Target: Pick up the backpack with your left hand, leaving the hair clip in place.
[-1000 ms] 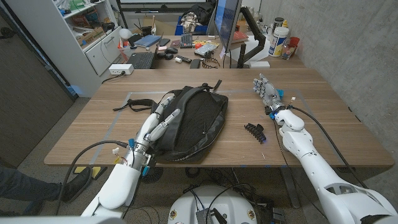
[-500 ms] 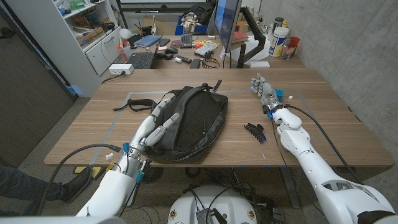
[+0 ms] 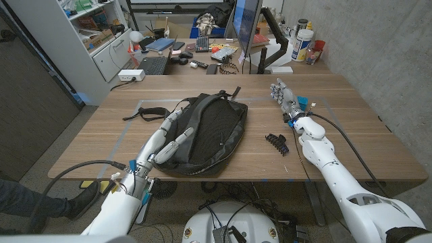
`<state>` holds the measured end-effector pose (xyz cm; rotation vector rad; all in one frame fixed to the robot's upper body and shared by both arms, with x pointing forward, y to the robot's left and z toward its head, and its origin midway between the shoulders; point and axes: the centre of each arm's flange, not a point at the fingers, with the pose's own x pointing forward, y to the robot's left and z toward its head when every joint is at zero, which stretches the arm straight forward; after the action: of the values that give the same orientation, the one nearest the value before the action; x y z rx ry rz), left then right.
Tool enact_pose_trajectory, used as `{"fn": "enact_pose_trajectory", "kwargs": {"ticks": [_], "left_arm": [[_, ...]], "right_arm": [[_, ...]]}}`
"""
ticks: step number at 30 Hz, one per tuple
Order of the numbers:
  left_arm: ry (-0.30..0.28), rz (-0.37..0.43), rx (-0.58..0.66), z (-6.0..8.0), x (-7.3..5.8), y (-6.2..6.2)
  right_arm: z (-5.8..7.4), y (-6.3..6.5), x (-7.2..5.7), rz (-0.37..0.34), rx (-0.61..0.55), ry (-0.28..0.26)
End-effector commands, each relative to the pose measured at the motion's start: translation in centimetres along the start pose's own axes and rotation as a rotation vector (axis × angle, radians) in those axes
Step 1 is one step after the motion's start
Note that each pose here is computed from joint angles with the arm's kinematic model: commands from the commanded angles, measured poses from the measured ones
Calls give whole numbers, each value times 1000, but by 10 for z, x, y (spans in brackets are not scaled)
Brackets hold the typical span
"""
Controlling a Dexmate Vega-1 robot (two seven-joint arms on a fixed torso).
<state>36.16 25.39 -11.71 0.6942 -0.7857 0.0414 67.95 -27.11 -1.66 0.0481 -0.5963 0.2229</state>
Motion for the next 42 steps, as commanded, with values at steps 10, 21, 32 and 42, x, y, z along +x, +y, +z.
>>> {"fn": "enact_pose_trajectory", "kwargs": {"ticks": [10, 21, 32, 42], "left_arm": [[34, -1, 220, 13, -15, 1], [66, -12, 341, 23, -23, 0], [106, -55, 437, 33, -27, -2], [121, -93, 568, 44, -28, -3]], "right_arm": [[13, 2, 1, -15, 7, -52], [9, 9, 6, 6, 14, -41], [11, 15, 11, 15, 25, -52], [15, 17, 14, 17, 25, -58]]}}
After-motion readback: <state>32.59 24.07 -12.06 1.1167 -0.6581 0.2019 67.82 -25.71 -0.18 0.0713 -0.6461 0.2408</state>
